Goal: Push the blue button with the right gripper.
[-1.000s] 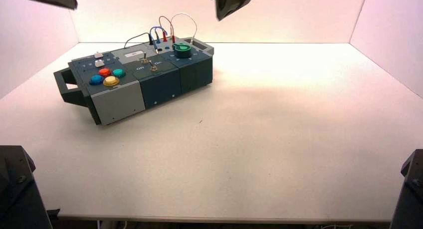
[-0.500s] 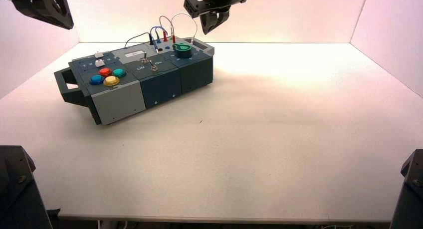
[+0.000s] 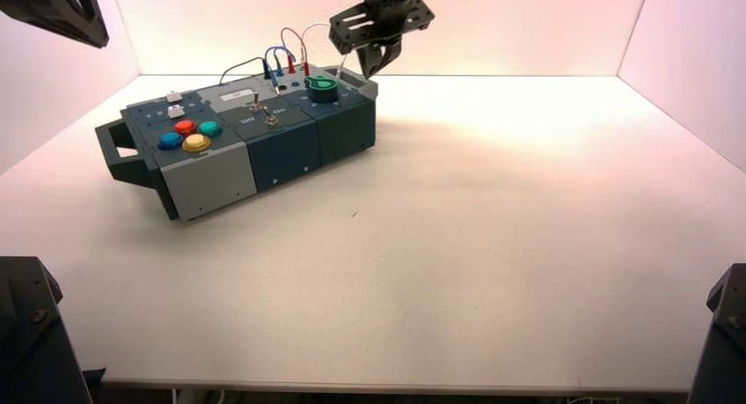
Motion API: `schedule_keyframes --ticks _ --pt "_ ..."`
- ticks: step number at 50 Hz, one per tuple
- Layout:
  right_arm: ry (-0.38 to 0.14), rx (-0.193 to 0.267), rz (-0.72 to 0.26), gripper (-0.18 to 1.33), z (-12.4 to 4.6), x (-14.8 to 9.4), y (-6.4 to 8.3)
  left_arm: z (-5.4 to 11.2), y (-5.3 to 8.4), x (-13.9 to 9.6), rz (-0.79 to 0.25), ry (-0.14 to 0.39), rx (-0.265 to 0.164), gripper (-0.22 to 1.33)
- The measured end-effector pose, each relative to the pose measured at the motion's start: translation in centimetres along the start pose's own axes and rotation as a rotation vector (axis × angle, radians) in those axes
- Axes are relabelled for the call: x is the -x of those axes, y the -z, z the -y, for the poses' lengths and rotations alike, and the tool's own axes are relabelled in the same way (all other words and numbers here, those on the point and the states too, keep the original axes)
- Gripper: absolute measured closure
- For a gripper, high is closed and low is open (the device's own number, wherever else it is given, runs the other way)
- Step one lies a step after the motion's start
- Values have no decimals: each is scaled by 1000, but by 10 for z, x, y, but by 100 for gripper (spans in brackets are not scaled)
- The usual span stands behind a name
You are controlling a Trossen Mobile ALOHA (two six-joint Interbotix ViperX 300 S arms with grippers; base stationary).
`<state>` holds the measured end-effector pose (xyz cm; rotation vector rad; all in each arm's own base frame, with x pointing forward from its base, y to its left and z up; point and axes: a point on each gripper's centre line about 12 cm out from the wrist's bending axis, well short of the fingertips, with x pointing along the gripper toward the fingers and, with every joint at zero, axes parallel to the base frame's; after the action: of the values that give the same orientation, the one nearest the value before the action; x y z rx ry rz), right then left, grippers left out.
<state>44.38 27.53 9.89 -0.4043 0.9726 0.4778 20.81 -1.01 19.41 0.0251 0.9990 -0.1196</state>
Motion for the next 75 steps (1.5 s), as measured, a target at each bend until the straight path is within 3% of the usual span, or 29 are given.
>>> schedule_keyframes --ticks 17,34,53,75 --pt "7 -6 1 128 1 -10 -19 -1 1 -4 -17 -2 2 128" --pt "-10 -24 -36 129 -7 -21 -22 -1 2 -6 -31 -1 3 128" --pt "-33 -39 -130 129 -15 -27 -3 -2 4 -14 -63 1 6 128" --pt "-40 -54 -214 128 -16 -2 34 -2 -1 -12 -45 -2 5 128"
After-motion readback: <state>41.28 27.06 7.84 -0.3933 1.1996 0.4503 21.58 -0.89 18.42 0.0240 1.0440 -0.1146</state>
